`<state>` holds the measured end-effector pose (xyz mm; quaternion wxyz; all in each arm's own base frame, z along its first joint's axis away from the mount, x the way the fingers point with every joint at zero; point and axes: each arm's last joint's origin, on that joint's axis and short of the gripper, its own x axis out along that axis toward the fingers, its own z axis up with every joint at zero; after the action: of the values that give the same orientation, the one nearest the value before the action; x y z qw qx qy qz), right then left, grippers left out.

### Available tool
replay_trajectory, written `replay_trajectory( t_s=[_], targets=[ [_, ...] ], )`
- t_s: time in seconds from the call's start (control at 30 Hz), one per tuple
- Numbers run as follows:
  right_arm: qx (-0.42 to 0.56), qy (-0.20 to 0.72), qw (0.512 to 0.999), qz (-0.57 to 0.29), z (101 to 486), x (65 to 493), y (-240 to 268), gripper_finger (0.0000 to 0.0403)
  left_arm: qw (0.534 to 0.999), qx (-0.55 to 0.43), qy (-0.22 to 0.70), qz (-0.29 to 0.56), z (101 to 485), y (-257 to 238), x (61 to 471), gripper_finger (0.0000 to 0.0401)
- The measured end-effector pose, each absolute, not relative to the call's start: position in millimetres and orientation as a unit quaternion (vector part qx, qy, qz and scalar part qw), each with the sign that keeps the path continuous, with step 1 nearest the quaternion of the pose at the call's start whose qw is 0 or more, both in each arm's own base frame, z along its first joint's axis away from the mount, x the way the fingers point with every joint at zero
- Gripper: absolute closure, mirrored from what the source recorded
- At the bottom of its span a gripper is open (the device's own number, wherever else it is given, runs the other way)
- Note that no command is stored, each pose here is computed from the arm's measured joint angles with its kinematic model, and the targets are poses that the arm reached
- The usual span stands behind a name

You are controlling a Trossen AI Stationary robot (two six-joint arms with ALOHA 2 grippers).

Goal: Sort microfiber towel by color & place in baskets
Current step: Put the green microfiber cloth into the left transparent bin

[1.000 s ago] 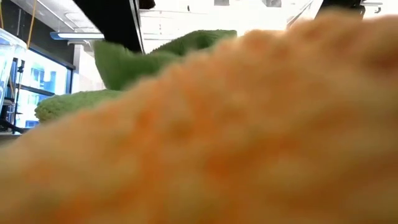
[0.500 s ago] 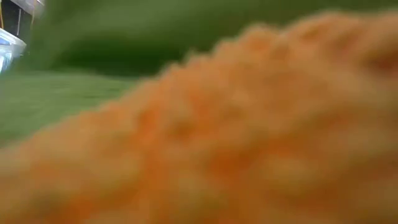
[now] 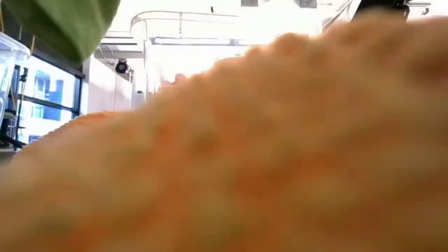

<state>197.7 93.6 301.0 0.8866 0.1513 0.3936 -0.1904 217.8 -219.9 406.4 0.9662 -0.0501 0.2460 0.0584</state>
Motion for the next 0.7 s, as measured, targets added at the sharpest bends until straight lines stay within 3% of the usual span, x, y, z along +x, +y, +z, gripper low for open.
replay_trajectory(
  t_s=[0.33, 0.7],
  targets=[
    [0.151, 0.394, 0.887, -0.190, 301, 198, 94, 0.0286, 0.967, -0.085, 0.241, 0.022, 432, -206, 163, 0.0401],
    [0.141, 0.385, 0.890, -0.200, 301, 198, 93, 0.0286, 0.896, -0.190, 0.397, 0.059, 419, -184, 105, 0.0401]
  ],
)
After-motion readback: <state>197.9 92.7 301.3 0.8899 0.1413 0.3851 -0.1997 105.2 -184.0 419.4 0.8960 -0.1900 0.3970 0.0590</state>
